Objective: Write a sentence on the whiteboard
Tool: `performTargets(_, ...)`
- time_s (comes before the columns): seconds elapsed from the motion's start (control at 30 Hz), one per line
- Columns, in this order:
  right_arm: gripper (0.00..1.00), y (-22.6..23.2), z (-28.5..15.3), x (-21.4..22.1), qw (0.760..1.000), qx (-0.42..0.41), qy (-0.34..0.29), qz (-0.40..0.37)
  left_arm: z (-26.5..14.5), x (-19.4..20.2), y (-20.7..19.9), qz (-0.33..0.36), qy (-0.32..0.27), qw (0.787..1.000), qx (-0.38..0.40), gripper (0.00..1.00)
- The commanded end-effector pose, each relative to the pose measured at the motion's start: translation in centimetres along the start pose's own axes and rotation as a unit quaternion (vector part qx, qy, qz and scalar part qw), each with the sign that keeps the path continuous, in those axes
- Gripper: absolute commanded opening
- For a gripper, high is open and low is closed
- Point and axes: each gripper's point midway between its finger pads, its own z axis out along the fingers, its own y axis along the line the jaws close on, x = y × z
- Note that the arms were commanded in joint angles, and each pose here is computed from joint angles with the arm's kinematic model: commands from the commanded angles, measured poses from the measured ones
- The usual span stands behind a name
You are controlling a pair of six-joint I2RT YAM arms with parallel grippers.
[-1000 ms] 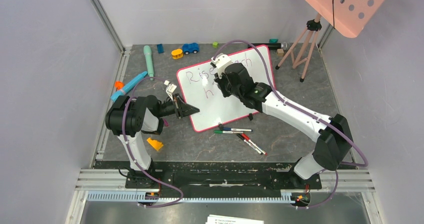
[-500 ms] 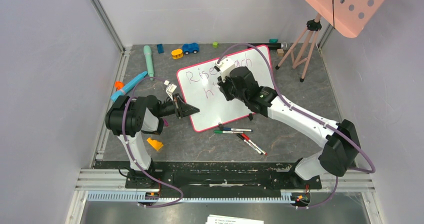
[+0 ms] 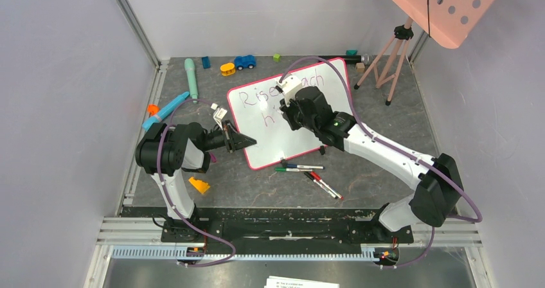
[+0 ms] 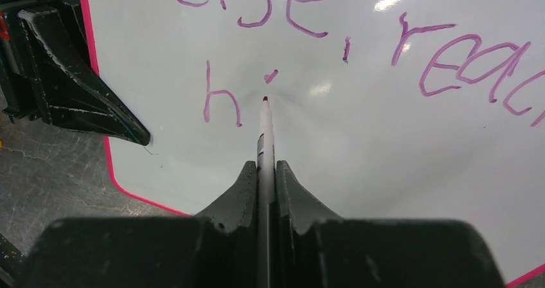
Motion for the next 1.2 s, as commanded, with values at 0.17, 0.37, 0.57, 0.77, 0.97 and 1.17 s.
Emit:
performTargets(0.17, 0.00, 0.0, 0.2, -1.8, 1.000, -0.003, -0.026, 0.006, 0.2, 0.6, -1.3, 0.087, 0.020, 0.995, 0.044, 0.07)
performTargets(0.37, 0.00, 0.1, 0.4, -1.9, 1.000, -0.005, -0.028, 0.005, 0.2, 0.6, -1.3, 0.087, 0.020, 0.995, 0.044, 0.07)
performTargets(0.57, 0.00, 0.1, 0.6, -1.6, 1.000, -0.005, -0.023, 0.004, 0.2, 0.6, -1.3, 0.087, 0.020, 0.995, 0.043, 0.07)
performTargets(0.77, 0.00, 0.1, 0.9, -1.1, 1.000, -0.004, -0.018, 0.003, 0.2, 0.6, -1.3, 0.088, 0.020, 0.995, 0.043, 0.07)
performTargets(0.97, 0.00, 0.0, 1.3, -1.0, 1.000, 0.001, -0.014, 0.002, 0.2, 0.6, -1.3, 0.089, 0.019, 0.995, 0.044, 0.07)
performTargets(1.17, 0.00, -0.1, 1.6, -0.9, 1.000, 0.003, -0.011, 0.001, 0.2, 0.6, -1.3, 0.089, 0.019, 0.995, 0.043, 0.07)
